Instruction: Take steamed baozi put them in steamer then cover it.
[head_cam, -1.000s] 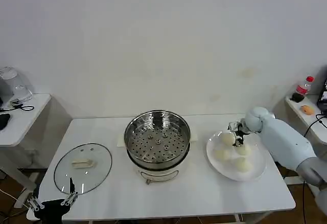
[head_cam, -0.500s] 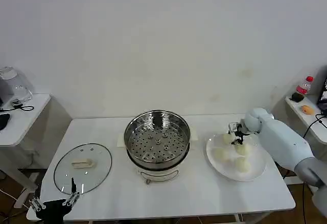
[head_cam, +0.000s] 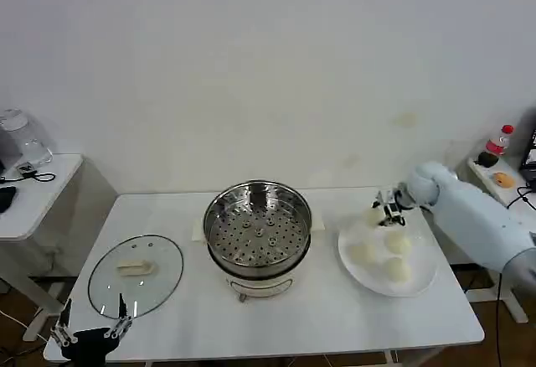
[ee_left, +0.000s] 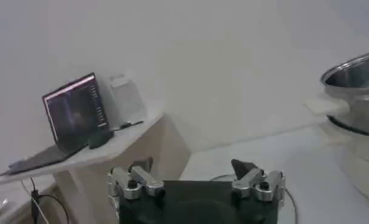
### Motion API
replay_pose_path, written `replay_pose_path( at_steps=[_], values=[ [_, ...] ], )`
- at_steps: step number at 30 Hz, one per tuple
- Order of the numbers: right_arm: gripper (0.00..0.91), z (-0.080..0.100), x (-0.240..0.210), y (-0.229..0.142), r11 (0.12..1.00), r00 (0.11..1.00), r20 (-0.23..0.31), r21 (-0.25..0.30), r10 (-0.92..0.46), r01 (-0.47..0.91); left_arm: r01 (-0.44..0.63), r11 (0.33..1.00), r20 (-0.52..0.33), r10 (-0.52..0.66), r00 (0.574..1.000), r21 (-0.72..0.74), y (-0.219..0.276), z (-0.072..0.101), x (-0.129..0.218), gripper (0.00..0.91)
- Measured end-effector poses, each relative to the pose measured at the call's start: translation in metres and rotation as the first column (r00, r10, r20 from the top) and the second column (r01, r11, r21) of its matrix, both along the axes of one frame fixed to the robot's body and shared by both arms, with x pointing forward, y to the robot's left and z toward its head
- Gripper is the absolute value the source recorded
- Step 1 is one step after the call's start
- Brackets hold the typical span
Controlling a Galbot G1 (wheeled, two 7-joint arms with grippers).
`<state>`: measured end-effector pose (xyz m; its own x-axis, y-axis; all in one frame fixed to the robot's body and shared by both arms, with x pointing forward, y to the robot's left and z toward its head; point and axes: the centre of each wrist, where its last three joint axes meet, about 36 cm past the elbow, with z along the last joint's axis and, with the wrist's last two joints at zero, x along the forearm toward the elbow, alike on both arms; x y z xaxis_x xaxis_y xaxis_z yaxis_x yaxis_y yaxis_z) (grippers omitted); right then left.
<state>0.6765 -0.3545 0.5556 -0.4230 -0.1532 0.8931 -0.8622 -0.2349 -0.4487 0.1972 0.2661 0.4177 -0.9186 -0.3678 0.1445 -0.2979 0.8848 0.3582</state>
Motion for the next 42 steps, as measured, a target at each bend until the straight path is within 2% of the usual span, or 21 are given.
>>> replay_pose_path(
  at_steps=[11,14,18,23,29,42],
  values=[
    [0.595,0.107,0.005,0.060,0.982,0.977,0.112,0.037,0.180,-0.186,0.009,1.000,0.003,-0.009,1.000,-0.013,0.000,0.002,0.003,0.907],
    [0.584,0.125,0.006,0.082,0.969,0.964,0.130,0.051,0.232,-0.240,0.006,1.000,0.005,-0.006,1.000,-0.016,0.002,0.003,0.004,0.907],
    [0.584,0.135,0.004,0.121,0.940,0.938,0.134,0.078,0.321,-0.332,-0.001,1.000,0.008,0.002,1.000,-0.024,0.005,0.004,0.005,0.907],
    [0.595,0.133,0.003,0.168,0.894,0.894,0.129,0.084,0.429,-0.441,-0.001,0.999,0.008,0.001,1.000,-0.039,0.009,0.007,0.006,0.907],
    [0.584,0.118,0.003,0.216,0.830,0.831,0.106,0.062,0.547,-0.554,-0.004,0.999,0.010,0.005,1.000,-0.051,0.013,0.010,0.008,0.907],
    [0.584,0.064,0.008,0.278,0.684,0.684,0.041,0.012,0.728,-0.729,-0.028,0.998,0.013,0.029,0.999,-0.060,0.017,0.013,0.008,0.907]
  ],
)
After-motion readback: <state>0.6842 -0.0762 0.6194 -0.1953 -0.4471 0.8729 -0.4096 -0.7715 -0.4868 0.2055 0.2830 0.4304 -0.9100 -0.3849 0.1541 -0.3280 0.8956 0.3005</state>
